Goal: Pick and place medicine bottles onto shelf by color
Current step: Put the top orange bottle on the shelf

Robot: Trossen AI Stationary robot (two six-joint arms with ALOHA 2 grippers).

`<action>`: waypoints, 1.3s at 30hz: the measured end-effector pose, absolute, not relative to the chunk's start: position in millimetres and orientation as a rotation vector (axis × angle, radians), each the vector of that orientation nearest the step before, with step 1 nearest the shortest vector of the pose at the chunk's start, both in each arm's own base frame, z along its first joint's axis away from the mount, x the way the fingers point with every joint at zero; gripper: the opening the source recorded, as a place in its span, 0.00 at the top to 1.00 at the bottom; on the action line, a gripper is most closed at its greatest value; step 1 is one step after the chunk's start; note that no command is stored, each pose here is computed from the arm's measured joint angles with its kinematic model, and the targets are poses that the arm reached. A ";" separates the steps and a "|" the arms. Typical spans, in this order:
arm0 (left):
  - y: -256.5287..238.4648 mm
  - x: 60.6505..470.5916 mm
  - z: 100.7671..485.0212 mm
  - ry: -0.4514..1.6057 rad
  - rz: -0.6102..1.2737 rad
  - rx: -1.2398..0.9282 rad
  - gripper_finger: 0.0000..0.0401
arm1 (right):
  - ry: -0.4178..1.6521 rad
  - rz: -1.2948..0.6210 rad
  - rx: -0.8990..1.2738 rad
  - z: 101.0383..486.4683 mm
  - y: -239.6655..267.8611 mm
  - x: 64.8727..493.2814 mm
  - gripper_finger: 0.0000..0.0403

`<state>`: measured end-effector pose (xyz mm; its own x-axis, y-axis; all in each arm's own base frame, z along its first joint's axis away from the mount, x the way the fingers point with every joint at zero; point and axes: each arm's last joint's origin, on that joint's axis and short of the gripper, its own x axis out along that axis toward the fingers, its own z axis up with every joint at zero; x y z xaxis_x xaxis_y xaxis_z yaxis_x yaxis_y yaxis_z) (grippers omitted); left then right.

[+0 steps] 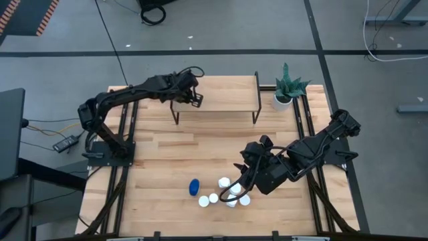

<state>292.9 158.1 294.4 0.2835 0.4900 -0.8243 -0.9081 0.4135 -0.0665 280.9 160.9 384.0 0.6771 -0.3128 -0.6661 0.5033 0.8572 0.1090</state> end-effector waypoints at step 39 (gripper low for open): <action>193.8 276.0 296.5 0.824 1.027 -0.534 0.98 | 0.689 -0.466 0.313 383.9 161.2 280.7 0.41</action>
<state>276.0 193.8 296.5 0.2695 0.5293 -0.8045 -0.9002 0.4352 -0.0152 280.7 161.2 383.9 0.6762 -0.3064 -0.6700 0.5084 0.8522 0.1234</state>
